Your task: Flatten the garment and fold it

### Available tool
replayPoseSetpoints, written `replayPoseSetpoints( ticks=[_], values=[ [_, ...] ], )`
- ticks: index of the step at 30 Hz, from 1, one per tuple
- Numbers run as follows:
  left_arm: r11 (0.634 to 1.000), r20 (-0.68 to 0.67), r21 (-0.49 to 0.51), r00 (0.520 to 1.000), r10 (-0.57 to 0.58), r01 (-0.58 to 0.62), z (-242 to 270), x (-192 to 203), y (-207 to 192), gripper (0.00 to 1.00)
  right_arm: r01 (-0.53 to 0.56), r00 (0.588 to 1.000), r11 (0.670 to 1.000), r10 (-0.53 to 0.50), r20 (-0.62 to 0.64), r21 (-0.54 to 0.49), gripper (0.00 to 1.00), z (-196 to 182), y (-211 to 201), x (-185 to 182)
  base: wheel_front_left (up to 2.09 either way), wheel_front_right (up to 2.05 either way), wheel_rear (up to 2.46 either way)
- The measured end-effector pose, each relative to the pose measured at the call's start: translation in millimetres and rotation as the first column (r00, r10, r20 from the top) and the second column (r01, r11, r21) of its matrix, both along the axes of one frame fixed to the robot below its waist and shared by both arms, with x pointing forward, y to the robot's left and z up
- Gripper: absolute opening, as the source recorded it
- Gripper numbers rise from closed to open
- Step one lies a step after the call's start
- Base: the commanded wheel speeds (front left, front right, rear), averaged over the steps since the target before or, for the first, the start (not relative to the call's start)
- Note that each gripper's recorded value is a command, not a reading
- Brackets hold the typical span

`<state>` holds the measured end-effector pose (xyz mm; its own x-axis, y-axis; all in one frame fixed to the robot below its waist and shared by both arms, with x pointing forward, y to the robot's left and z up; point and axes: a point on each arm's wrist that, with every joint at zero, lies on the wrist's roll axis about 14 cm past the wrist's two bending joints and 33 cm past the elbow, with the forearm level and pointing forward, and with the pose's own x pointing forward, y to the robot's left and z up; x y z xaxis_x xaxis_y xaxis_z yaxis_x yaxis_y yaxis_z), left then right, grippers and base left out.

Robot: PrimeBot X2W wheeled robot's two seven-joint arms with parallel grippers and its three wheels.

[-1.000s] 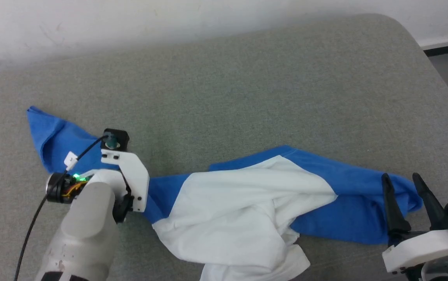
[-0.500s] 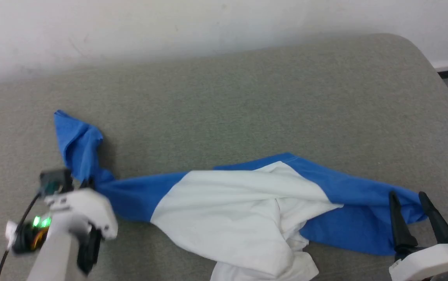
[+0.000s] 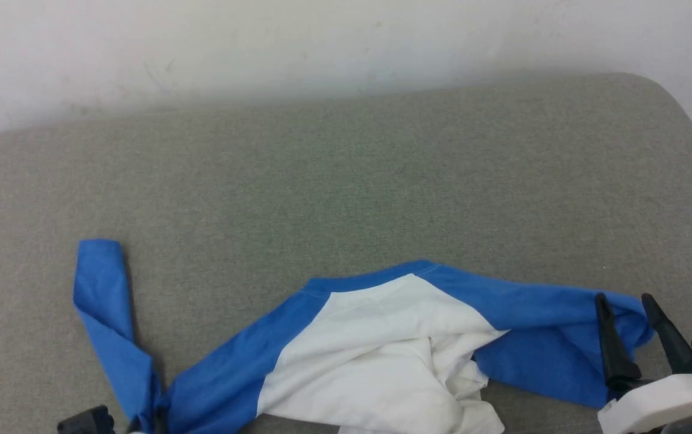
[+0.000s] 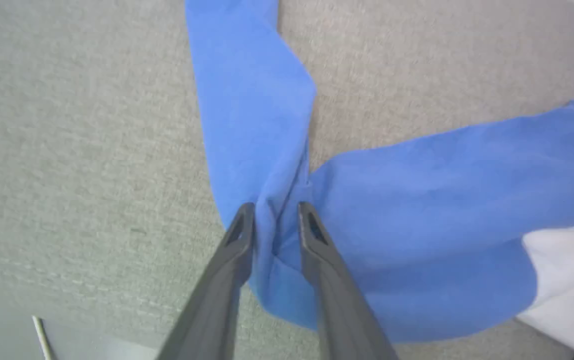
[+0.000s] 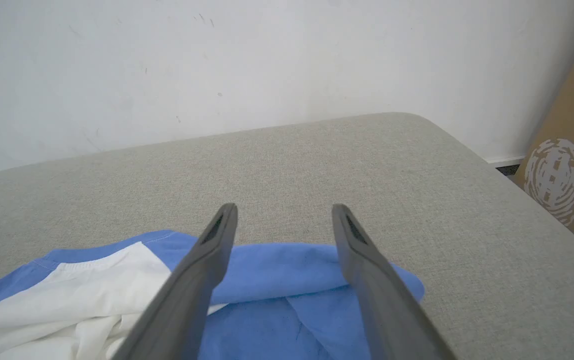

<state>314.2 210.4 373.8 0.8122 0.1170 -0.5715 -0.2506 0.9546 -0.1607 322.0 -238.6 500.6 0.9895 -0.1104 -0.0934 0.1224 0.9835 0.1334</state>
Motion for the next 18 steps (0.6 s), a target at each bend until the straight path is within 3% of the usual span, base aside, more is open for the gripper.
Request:
replayPoseSetpoints(
  ticks=[3, 9, 14, 18],
  values=[
    [0.999, 0.164, 0.032, 0.986, -0.004, -0.001, 32, 20, -1, 1.0, -0.001, 1.0, 1.0, 0.001, 0.017, -0.011, 1.0, 6, 0, 0, 0.0, 0.0, 0.0],
    [0.993, 0.411, 0.106, 0.906, -0.096, 0.057, 101, 63, -14, 1.0, 0.0, 0.999, 1.0, 0.001, 0.051, -0.024, 1.0, 19, 0, -3, 0.0, 0.0, 0.0],
    [0.957, 0.421, 0.141, 0.859, -0.29, 0.254, 119, 94, -57, 1.0, -0.01, 0.997, 1.0, 0.012, 0.07, -0.027, 1.0, 26, 5, -3, 0.0, 0.0, 0.0],
    [0.882, 0.293, 0.156, 0.832, -0.47, 0.444, 97, 109, -96, 1.0, -0.017, 0.998, 1.0, 0.019, 0.06, -0.026, 1.0, 24, 8, -2, 0.0, 0.0, 0.0]
  ],
)
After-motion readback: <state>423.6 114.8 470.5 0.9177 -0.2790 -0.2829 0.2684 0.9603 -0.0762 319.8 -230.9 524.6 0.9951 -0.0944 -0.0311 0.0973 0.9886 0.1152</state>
